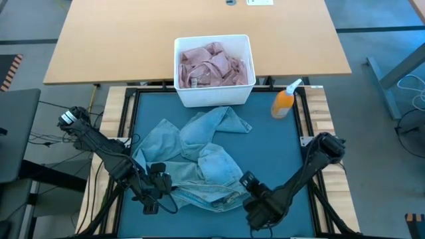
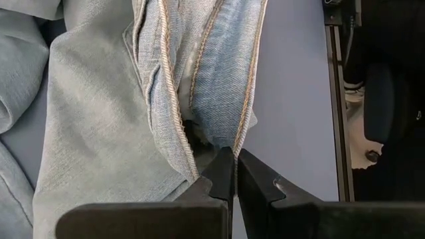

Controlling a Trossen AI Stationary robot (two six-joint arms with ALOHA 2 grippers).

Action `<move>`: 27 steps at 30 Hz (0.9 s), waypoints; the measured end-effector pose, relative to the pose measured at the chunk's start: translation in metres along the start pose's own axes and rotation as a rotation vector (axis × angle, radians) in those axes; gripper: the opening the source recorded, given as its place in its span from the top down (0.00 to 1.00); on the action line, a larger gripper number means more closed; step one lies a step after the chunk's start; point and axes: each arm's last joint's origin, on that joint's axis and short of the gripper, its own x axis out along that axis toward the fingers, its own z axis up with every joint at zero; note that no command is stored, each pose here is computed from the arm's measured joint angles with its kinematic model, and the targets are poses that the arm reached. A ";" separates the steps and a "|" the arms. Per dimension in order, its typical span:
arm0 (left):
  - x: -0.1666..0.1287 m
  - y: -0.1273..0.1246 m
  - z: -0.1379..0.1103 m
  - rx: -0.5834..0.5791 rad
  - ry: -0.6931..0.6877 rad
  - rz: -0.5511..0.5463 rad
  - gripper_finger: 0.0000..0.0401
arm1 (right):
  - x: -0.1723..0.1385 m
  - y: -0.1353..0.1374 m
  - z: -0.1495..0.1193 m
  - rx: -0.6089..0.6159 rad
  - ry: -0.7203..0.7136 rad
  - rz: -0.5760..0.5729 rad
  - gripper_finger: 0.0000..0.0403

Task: Fold Laundry from Bin
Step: Fold the blue pants

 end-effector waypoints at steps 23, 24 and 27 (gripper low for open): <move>0.000 0.000 0.000 -0.001 0.000 0.000 1.00 | -0.004 0.007 0.002 -0.108 -0.032 0.068 0.27; 0.000 0.000 0.000 -0.001 0.000 0.000 1.00 | -0.003 0.007 0.003 -0.119 -0.038 0.062 0.27; 0.000 0.000 0.000 0.000 -0.001 0.000 1.00 | 0.004 0.010 0.005 -0.150 -0.059 0.044 0.27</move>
